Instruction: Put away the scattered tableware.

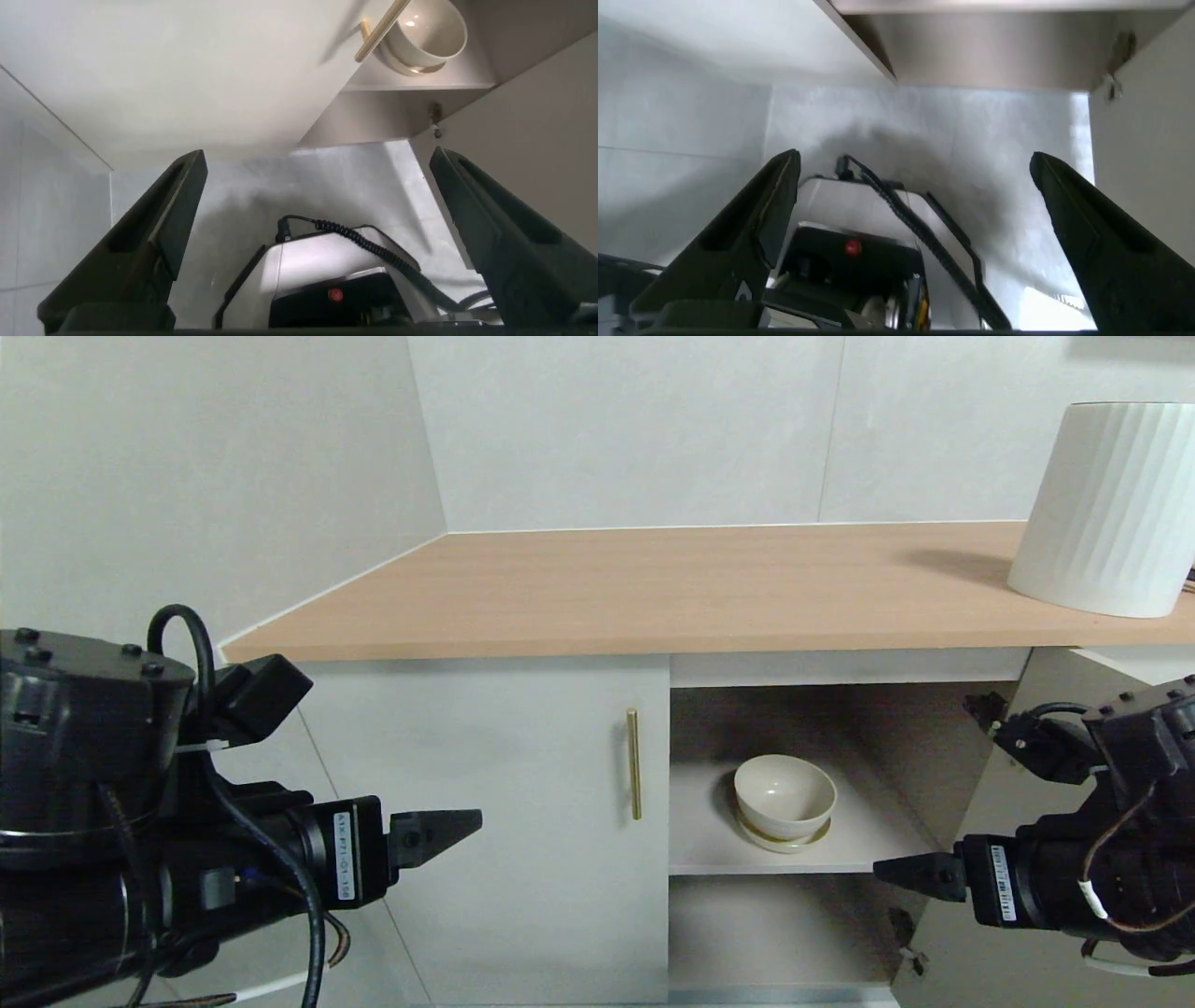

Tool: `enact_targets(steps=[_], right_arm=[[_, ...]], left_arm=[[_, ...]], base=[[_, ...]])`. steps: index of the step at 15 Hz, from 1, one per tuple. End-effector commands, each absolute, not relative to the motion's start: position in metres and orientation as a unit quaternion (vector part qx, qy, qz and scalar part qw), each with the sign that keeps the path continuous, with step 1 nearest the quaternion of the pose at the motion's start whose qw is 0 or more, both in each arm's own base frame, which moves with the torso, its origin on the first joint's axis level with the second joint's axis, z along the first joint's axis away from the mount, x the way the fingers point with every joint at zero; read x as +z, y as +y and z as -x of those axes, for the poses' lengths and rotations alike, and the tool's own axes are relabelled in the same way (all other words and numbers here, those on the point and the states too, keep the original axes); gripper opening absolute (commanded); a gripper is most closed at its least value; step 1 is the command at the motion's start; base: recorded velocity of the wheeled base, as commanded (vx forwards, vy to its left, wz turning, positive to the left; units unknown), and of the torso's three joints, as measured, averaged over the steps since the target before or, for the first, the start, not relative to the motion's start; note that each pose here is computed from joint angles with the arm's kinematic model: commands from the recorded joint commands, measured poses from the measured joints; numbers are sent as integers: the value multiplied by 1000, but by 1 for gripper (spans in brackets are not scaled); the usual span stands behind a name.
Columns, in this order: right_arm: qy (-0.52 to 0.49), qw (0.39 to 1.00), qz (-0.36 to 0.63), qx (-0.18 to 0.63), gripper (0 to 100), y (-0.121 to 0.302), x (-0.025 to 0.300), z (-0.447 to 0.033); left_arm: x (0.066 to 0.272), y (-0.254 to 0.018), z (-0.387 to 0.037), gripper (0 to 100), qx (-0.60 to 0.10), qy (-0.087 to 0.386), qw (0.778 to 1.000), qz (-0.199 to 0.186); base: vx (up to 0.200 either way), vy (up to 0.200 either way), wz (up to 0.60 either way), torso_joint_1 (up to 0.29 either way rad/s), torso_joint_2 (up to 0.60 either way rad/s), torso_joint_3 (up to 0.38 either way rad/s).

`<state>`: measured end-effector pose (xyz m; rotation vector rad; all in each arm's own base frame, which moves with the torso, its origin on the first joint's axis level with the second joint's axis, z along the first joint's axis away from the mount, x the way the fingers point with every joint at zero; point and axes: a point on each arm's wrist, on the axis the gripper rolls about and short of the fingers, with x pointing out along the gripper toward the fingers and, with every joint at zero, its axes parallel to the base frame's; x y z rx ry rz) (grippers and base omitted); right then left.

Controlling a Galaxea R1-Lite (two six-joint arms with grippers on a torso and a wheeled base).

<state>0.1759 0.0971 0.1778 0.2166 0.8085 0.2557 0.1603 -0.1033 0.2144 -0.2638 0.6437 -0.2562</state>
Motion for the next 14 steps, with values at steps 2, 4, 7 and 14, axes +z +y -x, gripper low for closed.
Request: enact_targets(steps=[2, 4, 7, 14], right_arm=[[386, 906, -103, 139, 100, 100, 182, -171], [385, 906, -97, 145, 100, 104, 181, -168], [396, 902, -91, 143, 100, 103, 181, -166], [398, 902, -90, 143, 100, 103, 180, -165]], left_arm=[[212, -104, -162, 100, -122, 319, 931, 128], [210, -105, -162, 100, -121, 323, 930, 126], [208, -106, -163, 100, -120, 327, 929, 122], [205, -107, -165, 100, -118, 333, 928, 120]], base=[[0, 0, 0, 0, 0, 0], [0, 0, 0, 0, 0, 0], [-200, 0, 0, 4, 1, -1], [-200, 0, 0, 4, 2, -1]])
